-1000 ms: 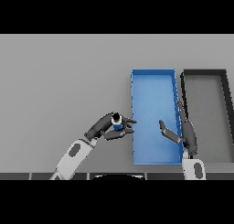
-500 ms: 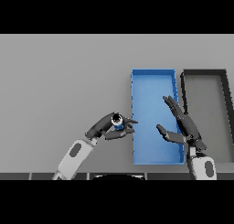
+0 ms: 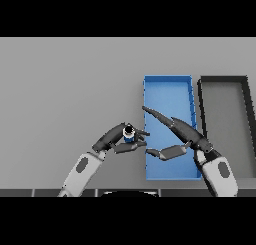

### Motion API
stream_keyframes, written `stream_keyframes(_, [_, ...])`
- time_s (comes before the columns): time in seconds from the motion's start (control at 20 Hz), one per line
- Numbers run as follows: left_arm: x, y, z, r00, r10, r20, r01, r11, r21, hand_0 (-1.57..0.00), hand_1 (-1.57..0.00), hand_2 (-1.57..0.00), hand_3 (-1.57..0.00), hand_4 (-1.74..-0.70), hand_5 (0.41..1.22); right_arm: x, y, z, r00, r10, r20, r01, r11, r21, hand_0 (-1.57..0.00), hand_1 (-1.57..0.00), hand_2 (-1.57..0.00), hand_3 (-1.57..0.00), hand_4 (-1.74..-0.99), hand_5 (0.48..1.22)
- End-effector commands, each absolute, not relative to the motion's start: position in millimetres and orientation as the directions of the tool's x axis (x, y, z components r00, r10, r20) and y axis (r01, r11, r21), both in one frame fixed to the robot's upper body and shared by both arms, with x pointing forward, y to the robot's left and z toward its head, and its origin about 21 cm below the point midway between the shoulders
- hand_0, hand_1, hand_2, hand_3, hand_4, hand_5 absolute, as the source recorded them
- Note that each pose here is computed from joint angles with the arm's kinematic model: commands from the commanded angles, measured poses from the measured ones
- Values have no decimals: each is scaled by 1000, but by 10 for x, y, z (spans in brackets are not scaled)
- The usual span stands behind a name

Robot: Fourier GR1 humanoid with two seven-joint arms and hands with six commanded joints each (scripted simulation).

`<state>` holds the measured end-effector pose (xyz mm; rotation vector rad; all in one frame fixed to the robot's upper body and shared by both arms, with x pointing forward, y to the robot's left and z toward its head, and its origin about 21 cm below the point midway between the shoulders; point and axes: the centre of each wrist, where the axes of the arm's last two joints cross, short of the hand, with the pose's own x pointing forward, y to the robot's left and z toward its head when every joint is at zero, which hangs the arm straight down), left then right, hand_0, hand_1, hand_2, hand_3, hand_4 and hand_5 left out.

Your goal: Pick up the blue pipe and place it into the blue bin.

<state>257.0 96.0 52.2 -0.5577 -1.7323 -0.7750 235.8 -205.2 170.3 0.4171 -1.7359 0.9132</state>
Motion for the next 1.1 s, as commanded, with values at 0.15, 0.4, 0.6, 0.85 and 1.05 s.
stream_keyframes(0.15, [2608,936,477,-282,-6,959,717,663,215,-1571,-1571,-1571,-1571,-1466,1221,2440,-1752,1816,-344,136,929,-744,564,-358,1,0,-45,1,-1282,555])
stream_keyframes(0.4, [2621,949,495,-249,22,968,734,657,174,-1571,-1571,-1571,-1571,-1469,1221,2572,-1473,1935,-390,164,906,-770,482,-418,-7,-16,-66,1,-1223,540])
stream_keyframes(0.6, [2596,953,469,-253,-9,967,725,660,196,-1571,-1571,-1571,-1571,-1469,1221,2722,-1275,1959,-392,194,899,-787,436,-437,-27,-39,-91,1,-1184,516])
stream_keyframes(0.85, [2616,961,490,-225,-46,973,725,659,199,-1571,-1571,-1571,-1571,-1560,1221,2806,-1124,1936,-400,192,896,-816,372,-443,-507,-530,-538,-401,-1331,489])
stream_keyframes(1.05, [2635,939,487,-214,-57,975,722,663,197,-1571,-1571,-1571,-1511,-1662,1221,2780,-1015,1933,-394,136,909,-830,372,-415,-1126,-1127,-1148,-953,-1551,596])
